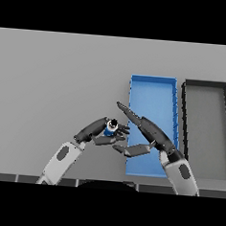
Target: Pick up the blue pipe and place it into the blue bin.
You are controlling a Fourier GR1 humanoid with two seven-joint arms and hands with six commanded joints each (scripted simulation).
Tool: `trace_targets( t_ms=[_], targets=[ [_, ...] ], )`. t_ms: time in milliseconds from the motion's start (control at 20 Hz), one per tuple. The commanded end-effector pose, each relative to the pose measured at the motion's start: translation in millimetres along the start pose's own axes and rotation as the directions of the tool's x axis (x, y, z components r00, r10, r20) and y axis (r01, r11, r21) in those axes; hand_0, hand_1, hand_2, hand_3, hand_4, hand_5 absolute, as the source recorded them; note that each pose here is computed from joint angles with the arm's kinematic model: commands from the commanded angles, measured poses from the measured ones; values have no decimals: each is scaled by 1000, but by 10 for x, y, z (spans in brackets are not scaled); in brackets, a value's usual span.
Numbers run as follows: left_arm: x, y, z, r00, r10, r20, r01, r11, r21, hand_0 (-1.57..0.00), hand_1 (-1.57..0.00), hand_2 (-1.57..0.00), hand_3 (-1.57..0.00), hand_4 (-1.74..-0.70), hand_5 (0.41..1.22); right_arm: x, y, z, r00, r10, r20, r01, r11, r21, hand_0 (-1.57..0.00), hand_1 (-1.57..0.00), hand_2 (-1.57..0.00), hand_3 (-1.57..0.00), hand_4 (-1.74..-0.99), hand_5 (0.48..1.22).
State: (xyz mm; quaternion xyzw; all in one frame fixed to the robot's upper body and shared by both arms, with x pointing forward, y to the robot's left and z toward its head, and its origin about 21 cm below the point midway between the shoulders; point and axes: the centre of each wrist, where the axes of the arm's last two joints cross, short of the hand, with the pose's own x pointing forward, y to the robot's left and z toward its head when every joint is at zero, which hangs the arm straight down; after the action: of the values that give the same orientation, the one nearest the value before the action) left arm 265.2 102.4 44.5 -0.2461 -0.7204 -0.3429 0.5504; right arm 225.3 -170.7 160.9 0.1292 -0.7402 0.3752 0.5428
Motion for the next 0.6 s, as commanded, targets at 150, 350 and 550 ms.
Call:
trace_targets(
  t_ms=[150, 350, 550],
  targets=[
    [-10, 24, -51, 1000, 27, -14, -27, 1000, -15, -1571, -1571, -1571, -1571, -1476, 1221, 0, 64, -295, 1000, -5, -12, 6, 997, 83, 1, 1, 1, 1, -1192, 514],
    [-27, 60, -41, 999, 44, 5, -44, 999, -32, -1571, -1571, -1571, -1571, -1454, 1221, 30, 67, -539, 1000, -2, -16, 5, 990, 139, 1, -9, -20, 1, -1214, 511],
    [-34, 60, -48, 998, 55, -28, -55, 998, -20, -1571, -1571, -1541, -1304, -1560, 1221, 26, 57, -700, 1000, -10, -23, 14, 982, 190, -398, -437, -428, -307, -1303, 520]
  ],
)
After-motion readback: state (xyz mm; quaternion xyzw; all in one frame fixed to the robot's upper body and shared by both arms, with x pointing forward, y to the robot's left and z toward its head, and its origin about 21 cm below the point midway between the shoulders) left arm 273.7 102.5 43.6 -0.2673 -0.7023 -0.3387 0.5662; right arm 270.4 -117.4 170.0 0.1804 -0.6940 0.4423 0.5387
